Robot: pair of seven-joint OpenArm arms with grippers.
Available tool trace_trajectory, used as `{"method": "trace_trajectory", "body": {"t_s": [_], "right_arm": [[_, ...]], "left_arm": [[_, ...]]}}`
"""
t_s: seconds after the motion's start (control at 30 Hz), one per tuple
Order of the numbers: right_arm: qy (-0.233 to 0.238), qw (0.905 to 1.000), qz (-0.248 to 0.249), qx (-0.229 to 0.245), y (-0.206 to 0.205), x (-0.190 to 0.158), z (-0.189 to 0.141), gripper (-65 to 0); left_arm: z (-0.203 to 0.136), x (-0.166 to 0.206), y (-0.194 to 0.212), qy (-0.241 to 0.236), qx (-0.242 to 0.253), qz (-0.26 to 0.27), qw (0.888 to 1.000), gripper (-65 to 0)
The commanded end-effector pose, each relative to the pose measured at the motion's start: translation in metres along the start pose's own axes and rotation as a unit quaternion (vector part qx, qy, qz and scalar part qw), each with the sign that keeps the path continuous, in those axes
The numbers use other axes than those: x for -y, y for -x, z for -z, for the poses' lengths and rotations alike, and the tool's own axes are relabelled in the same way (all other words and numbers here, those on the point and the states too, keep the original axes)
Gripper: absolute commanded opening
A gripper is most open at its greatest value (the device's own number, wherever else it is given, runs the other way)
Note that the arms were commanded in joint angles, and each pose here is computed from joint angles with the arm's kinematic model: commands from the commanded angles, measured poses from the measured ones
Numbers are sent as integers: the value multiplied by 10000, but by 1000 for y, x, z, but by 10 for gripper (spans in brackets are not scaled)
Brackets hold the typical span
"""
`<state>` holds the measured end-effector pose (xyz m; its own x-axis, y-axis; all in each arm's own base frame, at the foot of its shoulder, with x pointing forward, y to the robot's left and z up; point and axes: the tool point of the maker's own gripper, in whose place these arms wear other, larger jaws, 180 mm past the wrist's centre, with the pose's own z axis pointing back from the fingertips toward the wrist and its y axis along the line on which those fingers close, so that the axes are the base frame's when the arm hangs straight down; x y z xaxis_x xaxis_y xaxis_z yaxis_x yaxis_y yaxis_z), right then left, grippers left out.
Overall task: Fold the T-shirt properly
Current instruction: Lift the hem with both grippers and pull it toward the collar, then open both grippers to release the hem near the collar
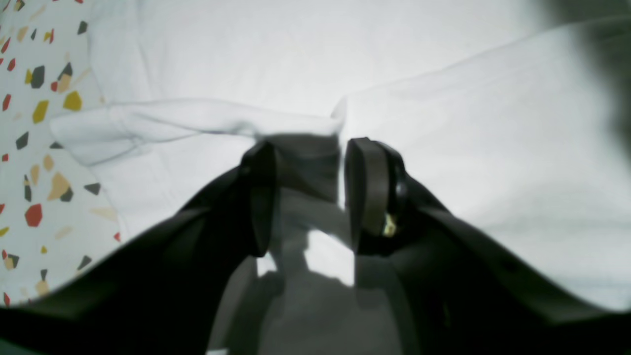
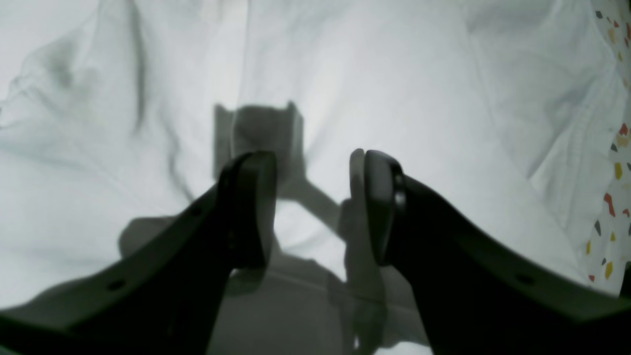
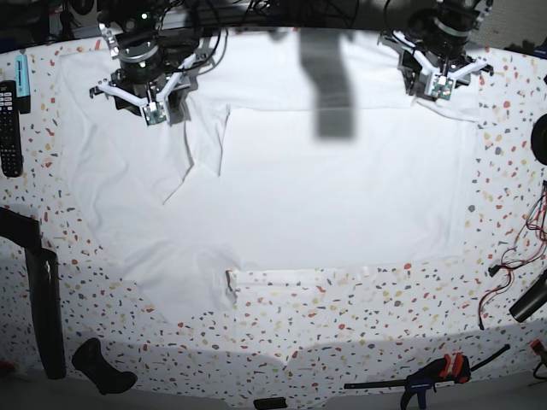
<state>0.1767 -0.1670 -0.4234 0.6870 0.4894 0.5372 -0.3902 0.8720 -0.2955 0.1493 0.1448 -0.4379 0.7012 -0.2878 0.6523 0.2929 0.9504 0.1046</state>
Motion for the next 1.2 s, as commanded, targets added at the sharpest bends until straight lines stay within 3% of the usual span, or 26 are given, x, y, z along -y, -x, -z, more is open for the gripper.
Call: {"method": "trace_trajectory", "body": {"t_s": [0.0,0.3,0.67,0.83,1.17], "right_arm": [[-32,9998,-38,-192,9,-1,-2,-359],[-14,9992,-39,-398,11,0,-7,-359],[61,9999,-37,-73,-15,6,-17,-359],[71,10000,-35,17,-19,6,-16,-359],[130,9992,-25,389,-44,10,-29,-359]], "left_arm": [[-5,7,33,128,-687,39,9975,-405],[-4,2,29,5,-577,330,9978,-405],[-3,2,27,-3,-543,324,9980,-405],[-4,-8,20,-288,-460,196,9983,-405],[-13,-6,-20,-283,64,188,9994,-404]]}}
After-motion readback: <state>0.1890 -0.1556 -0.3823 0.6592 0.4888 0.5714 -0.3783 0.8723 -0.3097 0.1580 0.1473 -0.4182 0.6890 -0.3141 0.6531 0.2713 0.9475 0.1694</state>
